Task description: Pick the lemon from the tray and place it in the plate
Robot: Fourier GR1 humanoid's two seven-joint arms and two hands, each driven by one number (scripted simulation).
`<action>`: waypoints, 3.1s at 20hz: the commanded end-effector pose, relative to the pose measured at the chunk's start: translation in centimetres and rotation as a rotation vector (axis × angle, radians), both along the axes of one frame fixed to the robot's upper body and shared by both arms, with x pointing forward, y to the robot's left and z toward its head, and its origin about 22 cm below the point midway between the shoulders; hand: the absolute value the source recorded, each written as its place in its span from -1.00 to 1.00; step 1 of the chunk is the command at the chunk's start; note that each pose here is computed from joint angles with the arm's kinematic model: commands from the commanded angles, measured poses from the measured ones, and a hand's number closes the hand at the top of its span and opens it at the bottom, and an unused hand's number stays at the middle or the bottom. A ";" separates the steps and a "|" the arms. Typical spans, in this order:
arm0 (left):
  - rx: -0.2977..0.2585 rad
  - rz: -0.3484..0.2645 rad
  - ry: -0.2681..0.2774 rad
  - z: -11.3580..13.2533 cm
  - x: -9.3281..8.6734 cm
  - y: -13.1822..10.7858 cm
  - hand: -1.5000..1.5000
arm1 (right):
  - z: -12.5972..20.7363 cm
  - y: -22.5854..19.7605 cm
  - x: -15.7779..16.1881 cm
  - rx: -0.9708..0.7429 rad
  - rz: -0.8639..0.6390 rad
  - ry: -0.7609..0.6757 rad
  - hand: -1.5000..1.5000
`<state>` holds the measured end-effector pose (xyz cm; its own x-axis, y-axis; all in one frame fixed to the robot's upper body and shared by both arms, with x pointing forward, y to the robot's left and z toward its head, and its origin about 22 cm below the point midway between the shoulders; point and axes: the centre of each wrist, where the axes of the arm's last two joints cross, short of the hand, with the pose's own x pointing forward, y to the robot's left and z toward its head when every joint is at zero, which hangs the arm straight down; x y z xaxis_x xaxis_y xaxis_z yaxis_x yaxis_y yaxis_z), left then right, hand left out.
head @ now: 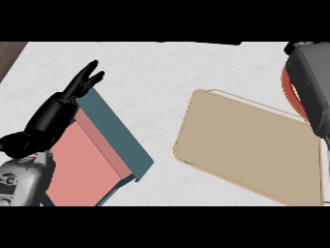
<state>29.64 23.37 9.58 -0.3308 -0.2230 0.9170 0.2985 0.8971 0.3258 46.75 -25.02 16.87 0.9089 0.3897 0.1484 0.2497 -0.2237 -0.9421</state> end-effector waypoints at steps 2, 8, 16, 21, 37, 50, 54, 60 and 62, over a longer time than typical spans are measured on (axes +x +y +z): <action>-0.006 0.018 0.021 -0.9 -0.7 1.8 0.00 | -1.5 -3.2 -0.7 0.012 -0.224 -0.184 1.00; -0.004 0.020 0.023 -0.7 -0.7 1.0 0.00 | -4.4 -6.5 -1.8 0.028 -0.281 -0.127 1.00; -0.009 0.030 0.016 -0.3 -0.7 1.0 0.00 | -8.5 -10.8 -4.3 0.310 -0.426 -0.124 -1.00; -0.002 0.036 0.023 -1.0 -1.1 0.7 0.00 | -11.8 -12.3 -6.2 0.263 -0.370 -0.163 -1.00; -0.019 0.046 0.043 -1.2 -1.3 1.9 0.00 | -10.4 -7.3 -4.3 0.199 -0.094 -0.759 -1.00; 0.000 0.123 0.051 -3.2 -2.4 4.0 0.00 | -11.3 -1.5 -8.0 0.314 0.107 -1.064 -1.00; -0.002 0.125 0.057 -1.2 -1.3 4.2 0.00 | -10.8 -2.3 -11.1 0.322 0.153 -1.058 -1.00; 0.004 0.114 0.056 -2.3 -1.8 3.0 0.00 | -10.6 -1.1 -15.1 0.305 0.137 -1.058 -1.00; -0.021 0.104 0.049 0.0 -2.0 4.8 0.00 | -10.2 -0.3 -16.3 0.321 0.176 -1.037 -1.00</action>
<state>27.41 27.03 8.37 -0.2672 -0.2513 0.9303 0.2080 0.9276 0.3103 32.69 -26.18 5.60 0.2160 0.2932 0.9314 0.9649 0.0821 -0.2496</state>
